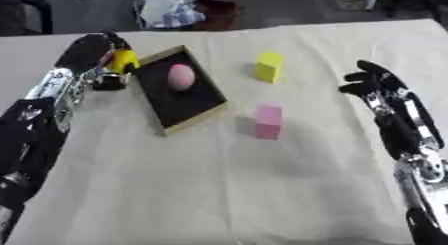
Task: Pick up objects on the table and place them in the box.
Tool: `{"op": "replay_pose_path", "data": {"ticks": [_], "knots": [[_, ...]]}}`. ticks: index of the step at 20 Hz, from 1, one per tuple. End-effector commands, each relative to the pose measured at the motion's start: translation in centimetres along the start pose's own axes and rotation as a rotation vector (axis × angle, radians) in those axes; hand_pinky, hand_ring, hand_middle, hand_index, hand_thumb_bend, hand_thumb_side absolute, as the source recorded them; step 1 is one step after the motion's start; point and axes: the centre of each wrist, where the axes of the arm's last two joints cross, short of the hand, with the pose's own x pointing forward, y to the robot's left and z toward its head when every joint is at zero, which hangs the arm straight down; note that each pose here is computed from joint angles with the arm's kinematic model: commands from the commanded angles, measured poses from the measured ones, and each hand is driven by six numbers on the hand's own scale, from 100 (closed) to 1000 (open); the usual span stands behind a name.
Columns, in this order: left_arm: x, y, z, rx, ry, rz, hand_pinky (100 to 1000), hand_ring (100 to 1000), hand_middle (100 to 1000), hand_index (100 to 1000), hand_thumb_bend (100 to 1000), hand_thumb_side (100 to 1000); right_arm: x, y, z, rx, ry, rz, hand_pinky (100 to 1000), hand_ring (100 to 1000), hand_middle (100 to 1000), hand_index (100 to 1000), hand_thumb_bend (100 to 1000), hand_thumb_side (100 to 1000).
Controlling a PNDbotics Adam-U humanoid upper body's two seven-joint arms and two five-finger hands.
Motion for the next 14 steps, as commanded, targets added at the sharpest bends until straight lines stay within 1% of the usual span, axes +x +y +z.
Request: {"op": "replay_pose_path", "data": {"ticks": [1,4,8,11,13,14], "knots": [[-0.1,1.5,-0.7,0.075,0.013,-0.004,701,617,623,751,105,208,0.6,-0.1,-0.6,0.012,-0.032,0.001,844,694,693,874,100,595],[0.2,1.3,-0.9,0.082,0.013,-0.001,712,634,640,762,105,212,0.7,0.1,-0.7,0.020,-0.036,-0.003,844,694,693,874,100,595],[0.5,0.6,-0.9,0.050,0.020,-0.009,731,679,690,798,115,224,0.7,0.2,-0.8,0.026,-0.039,-0.005,844,694,693,874,100,594],[0.5,0.1,-0.8,0.021,0.025,-0.019,747,723,744,840,157,231,0.7,0.2,-0.8,0.027,-0.040,-0.006,844,694,693,874,100,595],[0.5,-0.1,-0.8,0.007,0.035,-0.024,755,741,769,863,200,232,0.7,0.2,-0.8,0.028,-0.040,-0.006,844,694,693,874,100,594],[0.4,-0.2,-0.7,0.002,0.041,-0.024,760,751,779,873,237,229,0.7,0.2,-0.8,0.028,-0.040,-0.007,844,694,693,874,100,595]]}}
